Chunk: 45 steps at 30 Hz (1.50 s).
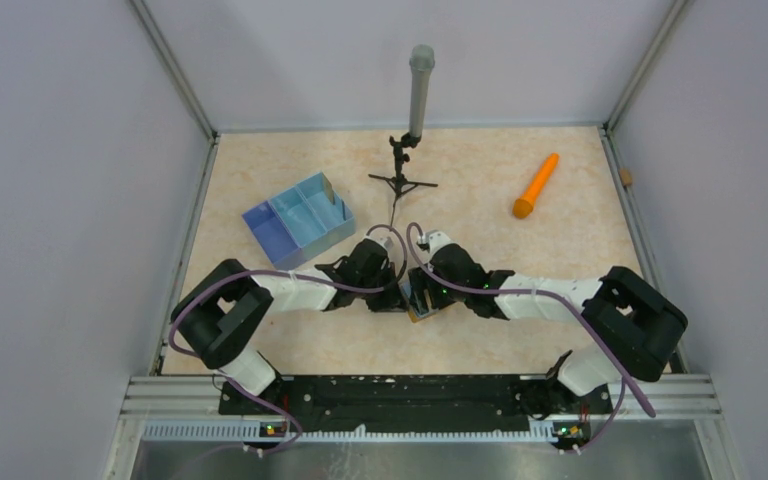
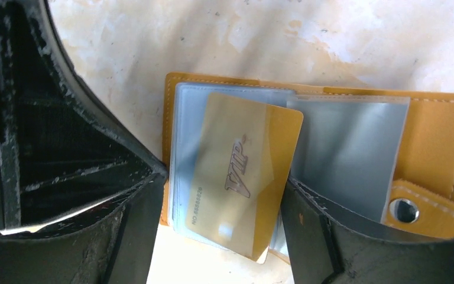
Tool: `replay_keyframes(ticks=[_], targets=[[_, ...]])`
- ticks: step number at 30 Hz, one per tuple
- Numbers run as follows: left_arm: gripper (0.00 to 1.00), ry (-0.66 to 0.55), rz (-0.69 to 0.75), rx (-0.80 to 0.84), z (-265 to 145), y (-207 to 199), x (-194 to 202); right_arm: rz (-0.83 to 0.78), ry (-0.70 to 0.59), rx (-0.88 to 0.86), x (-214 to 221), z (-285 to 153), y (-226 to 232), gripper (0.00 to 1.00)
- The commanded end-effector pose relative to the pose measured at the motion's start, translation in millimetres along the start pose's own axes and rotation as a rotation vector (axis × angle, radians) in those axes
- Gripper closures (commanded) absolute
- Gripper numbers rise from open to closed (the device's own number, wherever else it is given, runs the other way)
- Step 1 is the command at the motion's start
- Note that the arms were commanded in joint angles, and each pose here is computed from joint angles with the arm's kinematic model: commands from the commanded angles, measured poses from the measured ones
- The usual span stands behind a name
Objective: Put the credit cards into the card holder
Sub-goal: Insert the credit card into the card holder.
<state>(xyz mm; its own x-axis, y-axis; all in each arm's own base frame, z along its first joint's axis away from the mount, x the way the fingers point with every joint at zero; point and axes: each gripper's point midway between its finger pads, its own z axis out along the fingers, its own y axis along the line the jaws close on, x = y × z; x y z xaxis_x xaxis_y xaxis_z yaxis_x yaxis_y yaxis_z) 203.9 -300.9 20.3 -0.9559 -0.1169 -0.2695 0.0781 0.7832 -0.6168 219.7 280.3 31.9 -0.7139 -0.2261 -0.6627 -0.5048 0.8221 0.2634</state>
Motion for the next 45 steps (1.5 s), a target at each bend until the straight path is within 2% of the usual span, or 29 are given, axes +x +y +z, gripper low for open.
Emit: replay_keyframes(ticks=[1,7,13,20,26,31,40,45], targets=[[1.0,-0.124,0.062,-0.15,3,31,-28,-0.079,0.063,-0.199,14,-12,35,0.32],[1.0,-0.137,0.09,-0.127,3,23,-34,-0.125,0.063,-0.244,11,-11,42,0.4],[1.0,-0.14,0.11,-0.105,5,19,-36,-0.128,0.07,-0.267,13,-3,47,0.37],[1.0,-0.152,0.118,-0.095,4,16,-39,-0.134,0.014,-0.263,0,-9,48,0.34],[1.0,-0.16,0.083,-0.192,-2,36,-40,-0.081,-0.048,-0.163,-20,-29,36,0.23],[1.0,-0.166,0.077,-0.175,-9,32,-40,-0.05,-0.107,-0.132,-34,-53,32,0.17],[1.0,-0.186,0.094,-0.1,-25,12,-42,0.118,-0.137,0.046,-32,-67,0,0.17],[0.86,-0.191,0.084,-0.087,-30,8,-43,0.217,-0.117,0.225,-16,-77,-32,0.21]])
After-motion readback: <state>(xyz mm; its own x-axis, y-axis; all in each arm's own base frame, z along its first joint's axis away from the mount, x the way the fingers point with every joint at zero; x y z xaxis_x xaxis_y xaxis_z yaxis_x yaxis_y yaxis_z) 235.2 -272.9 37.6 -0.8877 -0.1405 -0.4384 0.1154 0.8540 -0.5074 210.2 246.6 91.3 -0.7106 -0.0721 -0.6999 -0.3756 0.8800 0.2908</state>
